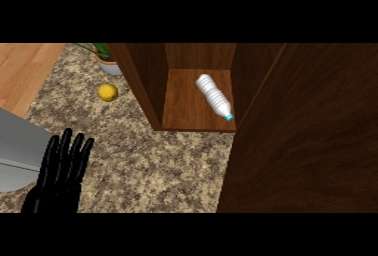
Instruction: Pick up the bottled water, place it into the cabinet and close the cabinet
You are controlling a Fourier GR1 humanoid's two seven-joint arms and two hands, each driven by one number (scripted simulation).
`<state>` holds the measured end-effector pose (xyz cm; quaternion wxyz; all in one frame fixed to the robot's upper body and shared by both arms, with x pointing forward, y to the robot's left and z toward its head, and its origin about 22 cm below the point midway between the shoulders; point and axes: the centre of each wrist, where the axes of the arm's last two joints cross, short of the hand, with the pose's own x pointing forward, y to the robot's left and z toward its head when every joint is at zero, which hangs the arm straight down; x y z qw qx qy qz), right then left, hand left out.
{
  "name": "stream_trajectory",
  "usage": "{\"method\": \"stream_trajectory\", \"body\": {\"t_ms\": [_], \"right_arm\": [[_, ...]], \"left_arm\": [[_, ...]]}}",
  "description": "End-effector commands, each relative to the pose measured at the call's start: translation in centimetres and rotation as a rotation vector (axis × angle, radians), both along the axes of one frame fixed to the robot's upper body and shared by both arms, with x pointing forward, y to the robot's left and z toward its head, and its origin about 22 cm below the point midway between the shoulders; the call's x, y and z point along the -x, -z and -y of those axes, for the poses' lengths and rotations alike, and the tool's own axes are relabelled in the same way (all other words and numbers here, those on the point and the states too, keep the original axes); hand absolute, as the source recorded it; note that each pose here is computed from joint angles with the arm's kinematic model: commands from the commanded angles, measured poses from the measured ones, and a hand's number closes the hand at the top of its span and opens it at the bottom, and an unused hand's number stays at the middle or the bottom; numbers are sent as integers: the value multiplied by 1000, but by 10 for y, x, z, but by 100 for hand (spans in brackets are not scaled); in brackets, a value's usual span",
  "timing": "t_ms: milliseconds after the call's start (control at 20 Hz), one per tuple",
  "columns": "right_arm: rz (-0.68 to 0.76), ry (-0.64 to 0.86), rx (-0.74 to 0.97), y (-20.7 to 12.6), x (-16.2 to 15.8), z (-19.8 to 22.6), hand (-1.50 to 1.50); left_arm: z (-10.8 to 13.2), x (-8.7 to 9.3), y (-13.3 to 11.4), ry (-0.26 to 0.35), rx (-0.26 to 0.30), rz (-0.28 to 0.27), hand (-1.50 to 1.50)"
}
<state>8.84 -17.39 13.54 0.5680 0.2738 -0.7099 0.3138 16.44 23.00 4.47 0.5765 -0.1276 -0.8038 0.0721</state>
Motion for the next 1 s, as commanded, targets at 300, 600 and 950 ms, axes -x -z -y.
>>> {"method": "stream_trajectory", "body": {"t_ms": [300, 600, 950], "right_arm": [[157, -77, 28, -30, -6, -57, 150], [185, -69, 61, -32, -23, -66, 150], [190, -105, 75, -36, -28, -68, 150]], "left_arm": [[-28, 6, -10, 1, 2, 22, -150], [-38, 15, -9, 37, -1, 6, -150], [-39, 16, -7, 37, 17, 20, -150]]}}
